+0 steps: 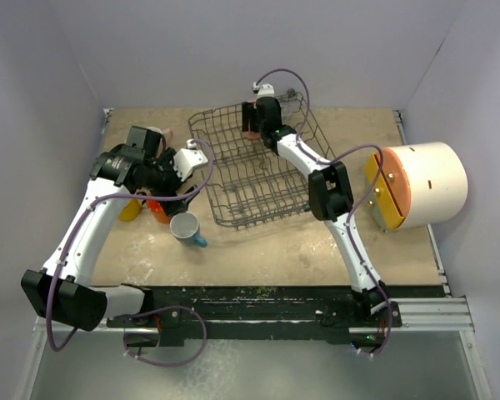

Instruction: Unload the cups from the dish rack

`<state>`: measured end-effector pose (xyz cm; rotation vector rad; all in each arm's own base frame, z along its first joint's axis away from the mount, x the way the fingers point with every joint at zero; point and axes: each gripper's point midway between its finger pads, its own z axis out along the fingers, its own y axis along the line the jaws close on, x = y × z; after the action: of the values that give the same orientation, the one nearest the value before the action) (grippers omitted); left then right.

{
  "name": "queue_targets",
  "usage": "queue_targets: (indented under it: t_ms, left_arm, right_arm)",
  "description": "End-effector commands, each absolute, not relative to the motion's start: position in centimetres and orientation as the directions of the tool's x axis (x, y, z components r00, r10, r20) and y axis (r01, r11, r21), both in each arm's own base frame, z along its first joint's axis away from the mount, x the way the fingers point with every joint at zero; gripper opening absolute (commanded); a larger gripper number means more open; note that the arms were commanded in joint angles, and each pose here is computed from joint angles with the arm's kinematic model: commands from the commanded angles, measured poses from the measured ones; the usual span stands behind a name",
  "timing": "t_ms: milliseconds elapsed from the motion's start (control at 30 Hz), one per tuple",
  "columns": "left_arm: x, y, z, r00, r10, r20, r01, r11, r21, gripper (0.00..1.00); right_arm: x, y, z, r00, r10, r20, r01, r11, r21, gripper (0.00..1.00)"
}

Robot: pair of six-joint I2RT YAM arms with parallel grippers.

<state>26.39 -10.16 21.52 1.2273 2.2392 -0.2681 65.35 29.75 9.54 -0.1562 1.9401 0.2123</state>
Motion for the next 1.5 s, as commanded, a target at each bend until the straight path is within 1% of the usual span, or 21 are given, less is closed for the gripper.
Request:
queue_targets:
  t_ms: [0, 67, 133, 200, 367, 400, 567, 633, 667, 767, 800, 900, 1000, 1067, 1133, 1167, 1200, 1233, 1267, 1333, 1467]
  left_arm:
    - [27.1, -10.3, 22.4, -0.394, 0.706, -0.589, 0.819, 0.561, 0.125, 0.99]
    - [27.2, -10.2, 22.3, -0.393, 0.707, -0.588, 0.816, 0.563, 0.133, 0.99]
    - [27.2, -10.1, 22.1, -0.397, 0.710, -0.582, 0.813, 0.567, 0.137, 0.99]
    - [27.1, -9.9, 21.7, -0.404, 0.714, -0.571, 0.812, 0.567, 0.135, 0.99]
    - [26.5, -9.6, 22.1, -0.412, 0.707, -0.575, 0.802, 0.581, 0.138, 0.99]
    - [26.3, -9.7, 22.4, -0.410, 0.702, -0.583, 0.802, 0.582, 0.137, 0.99]
    - [25.6, -10.1, 24.0, -0.389, 0.678, -0.624, 0.799, 0.586, 0.139, 0.99]
    - [25.8, -10.3, 25.1, -0.353, 0.664, -0.659, 0.792, 0.587, 0.166, 0.99]
    - [25.9, -10.3, 25.8, -0.324, 0.653, -0.684, 0.783, 0.591, 0.193, 0.99]
    - [25.9, -10.6, 28.8, -0.174, 0.625, -0.761, 0.754, 0.581, 0.305, 0.99]
    - [25.7, -10.9, 29.7, -0.119, 0.618, -0.777, 0.753, 0.567, 0.335, 0.99]
    - [24.9, -11.8, 31.5, 0.048, 0.613, -0.788, 0.758, 0.492, 0.428, 0.99]
    - [24.6, -12.4, 32.8, 0.174, 0.611, -0.773, 0.745, 0.431, 0.509, 0.99]
    - [24.3, -13.0, 34.1, 0.247, 0.589, -0.770, 0.732, 0.407, 0.546, 0.99]
    - [23.9, -13.6, 35.5, 0.306, 0.552, -0.776, 0.719, 0.400, 0.568, 0.99]
    - [23.5, -14.0, 36.2, 0.337, 0.531, -0.777, 0.716, 0.391, 0.578, 0.98]
    - [23.2, -14.3, 36.8, 0.360, 0.510, -0.781, 0.715, 0.387, 0.582, 0.96]
    - [22.9, -14.6, 37.5, 0.378, 0.486, -0.788, 0.716, 0.386, 0.582, 0.93]
    - [22.7, -14.8, 38.1, 0.386, 0.469, -0.795, 0.714, 0.394, 0.579, 0.91]
    - [22.4, -14.9, 39.3, 0.398, 0.444, -0.802, 0.708, 0.407, 0.577, 0.88]
    - [22.1, -14.7, 40.8, 0.424, 0.438, -0.793, 0.677, 0.428, 0.599, 0.88]
  right_arm:
    - [66.8, 30.7, 15.7, -0.231, 0.013, -0.973, -0.258, 0.963, 0.074, 0.66]
    - [66.7, 30.8, 16.0, -0.234, 0.011, -0.972, -0.265, 0.961, 0.075, 0.55]
    - [66.5, 30.8, 16.9, -0.222, 0.015, -0.975, -0.269, 0.960, 0.077, 0.49]
    - [66.3, 30.7, 18.7, -0.194, 0.022, -0.981, -0.272, 0.959, 0.076, 0.48]
    - [64.8, 30.3, 26.7, -0.094, 0.058, -0.994, -0.297, 0.951, 0.084, 0.46]
    - [64.0, 30.2, 29.0, -0.070, 0.071, -0.995, -0.305, 0.948, 0.089, 0.45]
    - [59.9, 29.8, 34.0, -0.066, 0.103, -0.992, -0.345, 0.931, 0.120, 0.42]
    - [57.5, 30.0, 35.0, -0.091, 0.128, -0.988, -0.388, 0.909, 0.154, 0.40]
    - [55.7, 29.9, 36.8, -0.087, 0.158, -0.984, -0.415, 0.892, 0.180, 0.40]
    - [51.2, 30.2, 37.1, -0.163, 0.214, -0.963, -0.497, 0.825, 0.267, 0.38]
    - [49.6, 30.2, 36.0, -0.213, 0.224, -0.951, -0.512, 0.803, 0.304, 0.37]
    - [44.6, 30.3, 36.1, -0.315, 0.291, -0.903, -0.561, 0.711, 0.425, 0.37]
    - [39.1, 30.7, 37.7, -0.423, 0.401, -0.813, -0.605, 0.543, 0.582, 0.38]
    - [35.5, 31.1, 38.5, -0.513, 0.463, -0.722, -0.621, 0.381, 0.685, 0.38]
    - [32.4, 31.3, 39.5, -0.626, 0.509, -0.590, -0.587, 0.190, 0.787, 0.38]
    - [31.4, 31.4, 39.7, -0.655, 0.509, -0.558, -0.585, 0.125, 0.801, 0.38]
    - [30.2, 31.5, 40.1, -0.716, 0.512, -0.474, -0.536, 0.031, 0.844, 0.38]
    - [29.3, 31.8, 40.3, -0.745, 0.507, -0.434, -0.517, -0.028, 0.855, 0.37]
    - [28.5, 32.1, 40.7, -0.768, 0.497, -0.403, -0.502, -0.078, 0.861, 0.36]
    - [27.3, 33.0, 41.3, -0.804, 0.467, -0.368, -0.475, -0.133, 0.870, 0.35]
    - [25.1, 34.9, 42.5, -0.860, 0.398, -0.320, -0.432, -0.231, 0.872, 0.34]
